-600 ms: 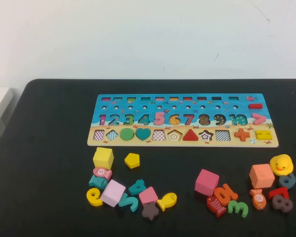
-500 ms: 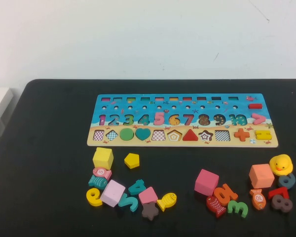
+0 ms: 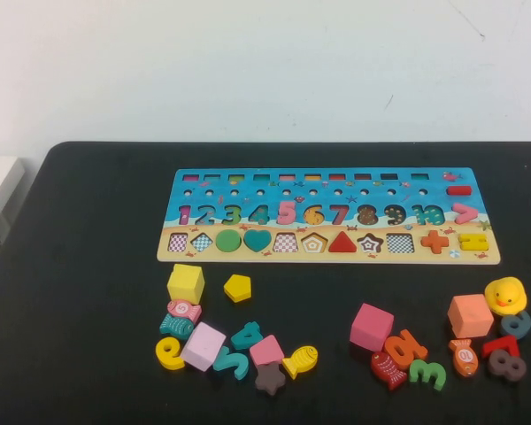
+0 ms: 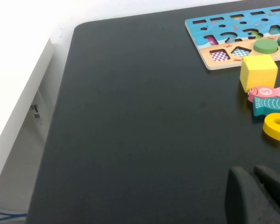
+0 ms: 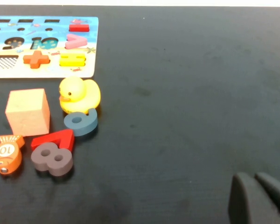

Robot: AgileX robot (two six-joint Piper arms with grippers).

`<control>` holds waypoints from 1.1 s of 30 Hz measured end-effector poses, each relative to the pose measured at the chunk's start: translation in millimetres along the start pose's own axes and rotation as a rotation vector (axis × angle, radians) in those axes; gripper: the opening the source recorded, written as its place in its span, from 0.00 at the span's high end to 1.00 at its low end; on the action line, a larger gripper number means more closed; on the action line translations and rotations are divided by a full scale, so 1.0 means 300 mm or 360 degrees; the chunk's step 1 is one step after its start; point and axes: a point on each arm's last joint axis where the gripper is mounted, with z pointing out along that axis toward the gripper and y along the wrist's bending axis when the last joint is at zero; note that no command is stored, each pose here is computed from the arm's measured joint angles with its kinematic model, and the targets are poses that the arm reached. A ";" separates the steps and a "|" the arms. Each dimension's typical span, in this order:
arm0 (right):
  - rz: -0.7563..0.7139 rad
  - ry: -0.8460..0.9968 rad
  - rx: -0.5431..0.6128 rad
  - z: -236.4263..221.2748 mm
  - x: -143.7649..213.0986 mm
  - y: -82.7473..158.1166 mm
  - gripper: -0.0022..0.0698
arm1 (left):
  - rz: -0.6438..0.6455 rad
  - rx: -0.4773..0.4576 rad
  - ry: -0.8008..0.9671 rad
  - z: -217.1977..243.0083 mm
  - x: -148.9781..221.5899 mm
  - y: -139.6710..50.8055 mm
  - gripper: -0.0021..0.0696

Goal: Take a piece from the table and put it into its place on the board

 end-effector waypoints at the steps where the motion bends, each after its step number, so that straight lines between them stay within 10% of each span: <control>1: 0.0000 0.0000 0.0000 0.000 0.000 0.000 0.94 | 0.0000 0.0000 0.0000 0.000 0.000 0.000 0.97; 20: 0.0000 0.0000 0.0000 0.000 0.000 0.000 0.94 | 0.0037 -0.0018 -0.0042 0.000 -0.007 0.003 0.97; 33: -0.0006 0.0000 0.0000 0.000 0.000 0.000 0.94 | 0.0125 -0.0107 -0.1041 -0.062 -0.183 0.012 0.97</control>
